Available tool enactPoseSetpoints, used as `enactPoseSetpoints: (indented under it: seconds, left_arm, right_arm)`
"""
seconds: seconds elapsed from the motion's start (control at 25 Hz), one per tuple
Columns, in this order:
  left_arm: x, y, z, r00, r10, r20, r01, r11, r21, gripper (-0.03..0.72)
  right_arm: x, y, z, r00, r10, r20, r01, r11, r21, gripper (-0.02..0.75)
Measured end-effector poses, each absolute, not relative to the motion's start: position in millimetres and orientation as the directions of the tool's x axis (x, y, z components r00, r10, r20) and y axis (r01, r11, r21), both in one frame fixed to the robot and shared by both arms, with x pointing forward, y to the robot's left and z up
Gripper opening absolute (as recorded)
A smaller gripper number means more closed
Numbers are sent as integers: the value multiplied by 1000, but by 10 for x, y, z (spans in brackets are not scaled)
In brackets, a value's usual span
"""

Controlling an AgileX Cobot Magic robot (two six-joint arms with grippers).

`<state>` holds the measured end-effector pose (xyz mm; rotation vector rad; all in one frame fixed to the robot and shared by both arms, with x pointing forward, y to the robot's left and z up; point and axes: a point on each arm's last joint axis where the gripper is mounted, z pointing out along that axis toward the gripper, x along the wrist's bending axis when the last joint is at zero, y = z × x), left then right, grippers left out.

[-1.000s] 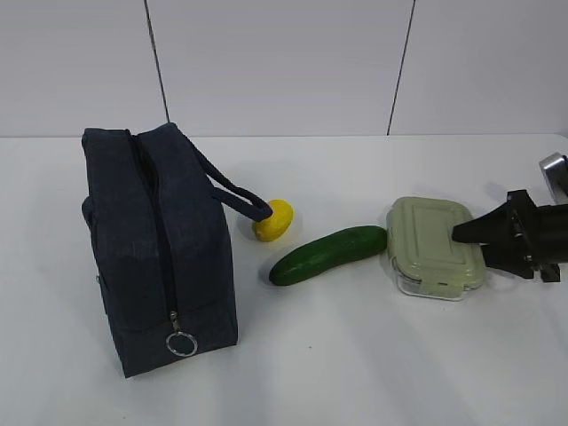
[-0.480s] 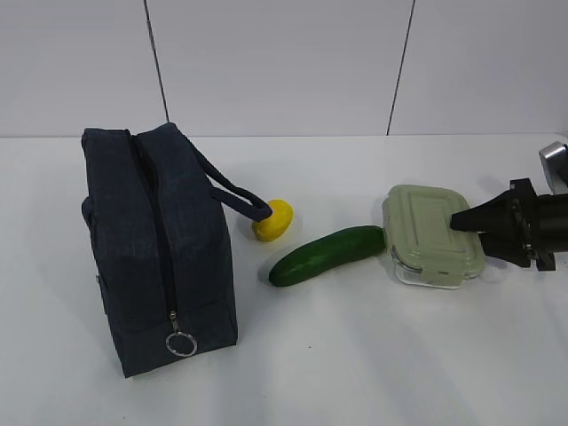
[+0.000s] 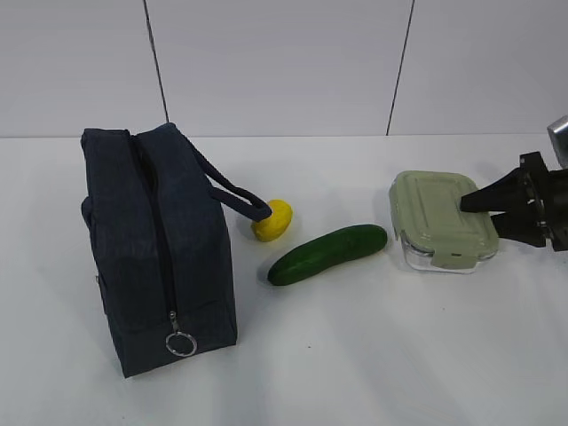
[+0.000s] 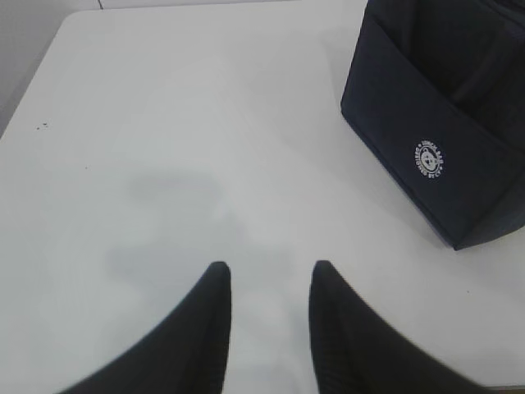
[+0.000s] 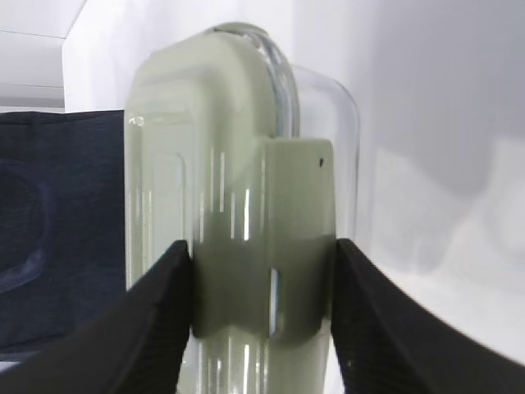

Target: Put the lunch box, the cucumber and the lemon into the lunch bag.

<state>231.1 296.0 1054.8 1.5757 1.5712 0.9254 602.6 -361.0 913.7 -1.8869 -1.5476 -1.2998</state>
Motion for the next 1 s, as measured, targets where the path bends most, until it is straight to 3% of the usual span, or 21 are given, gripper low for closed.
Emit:
enactPoseSetpoints:
  seconds: [0.6, 0.84, 1.0]
  left_arm:
    - [2311, 2960, 10548, 2, 1000, 2, 487, -3, 873, 236]
    - [2311, 2955, 10548, 5, 1000, -3, 487, 0, 874, 235]
    - [2320, 2883, 10561, 56, 995, -77, 478, 41, 877, 255]
  right_arm:
    - [5767, -3533, 10057, -98, 637, 764, 890, -287, 353, 388]
    - [5680, -3506, 10233, -107, 653, 750, 887, -278, 369, 388]
    - [5638, -3490, 10329, -110, 658, 745, 881, -283, 379, 388]
